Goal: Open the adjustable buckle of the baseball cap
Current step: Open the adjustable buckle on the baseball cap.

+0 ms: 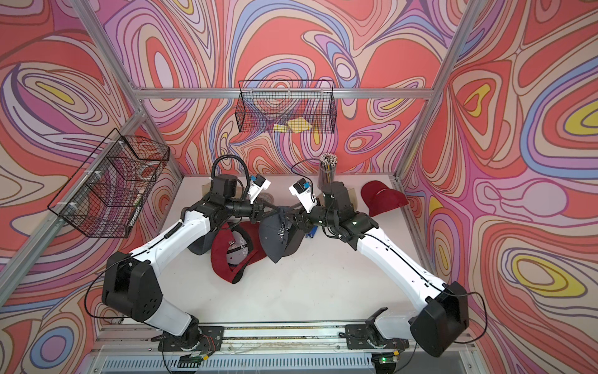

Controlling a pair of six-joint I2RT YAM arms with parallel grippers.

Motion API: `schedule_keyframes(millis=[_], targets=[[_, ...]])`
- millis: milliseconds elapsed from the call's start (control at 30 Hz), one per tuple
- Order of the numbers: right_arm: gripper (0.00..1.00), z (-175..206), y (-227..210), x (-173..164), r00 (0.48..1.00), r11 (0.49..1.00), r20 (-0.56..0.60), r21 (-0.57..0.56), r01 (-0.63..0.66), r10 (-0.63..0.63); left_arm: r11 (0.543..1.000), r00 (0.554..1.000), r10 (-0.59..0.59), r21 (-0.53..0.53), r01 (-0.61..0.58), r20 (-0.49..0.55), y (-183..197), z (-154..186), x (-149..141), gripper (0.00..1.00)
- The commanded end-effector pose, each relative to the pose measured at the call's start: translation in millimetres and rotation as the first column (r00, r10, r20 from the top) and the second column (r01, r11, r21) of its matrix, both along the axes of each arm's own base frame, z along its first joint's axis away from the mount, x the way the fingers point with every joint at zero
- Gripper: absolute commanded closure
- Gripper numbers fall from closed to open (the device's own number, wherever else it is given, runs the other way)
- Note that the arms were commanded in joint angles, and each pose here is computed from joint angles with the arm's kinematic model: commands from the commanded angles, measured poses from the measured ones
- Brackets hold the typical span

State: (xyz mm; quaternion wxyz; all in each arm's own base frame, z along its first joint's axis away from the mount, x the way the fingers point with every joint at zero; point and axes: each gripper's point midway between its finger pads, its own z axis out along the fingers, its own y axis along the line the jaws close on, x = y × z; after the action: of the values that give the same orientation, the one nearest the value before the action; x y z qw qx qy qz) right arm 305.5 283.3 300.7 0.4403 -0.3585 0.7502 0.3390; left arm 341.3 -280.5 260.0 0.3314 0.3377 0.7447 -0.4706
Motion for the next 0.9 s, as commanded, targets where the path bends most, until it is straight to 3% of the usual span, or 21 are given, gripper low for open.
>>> schedule_keyframes(millis=[0, 467, 867], targets=[[0.62, 10.2, 3.8, 7.9, 0.999, 0.999, -0.012, 0.019, 0.037, -0.037, 1.000, 1.000, -0.009, -0.008, 0.009, 0.004, -2.8, 7.9, 1.1, 1.00], [0.62, -4.5, 17.8, 19.2, 0.996, 0.995, -0.029, -0.052, 0.088, -0.089, 1.000, 1.000, -0.010, -0.014, 0.010, 0.008, -2.3, 10.3, 0.2, 1.00], [0.69, -14.4, 31.5, 22.3, 0.994, 0.989, -0.033, -0.109, 0.098, -0.102, 1.000, 1.000, -0.010, -0.015, 0.010, 0.008, -2.4, 10.7, -0.3, 1.00]])
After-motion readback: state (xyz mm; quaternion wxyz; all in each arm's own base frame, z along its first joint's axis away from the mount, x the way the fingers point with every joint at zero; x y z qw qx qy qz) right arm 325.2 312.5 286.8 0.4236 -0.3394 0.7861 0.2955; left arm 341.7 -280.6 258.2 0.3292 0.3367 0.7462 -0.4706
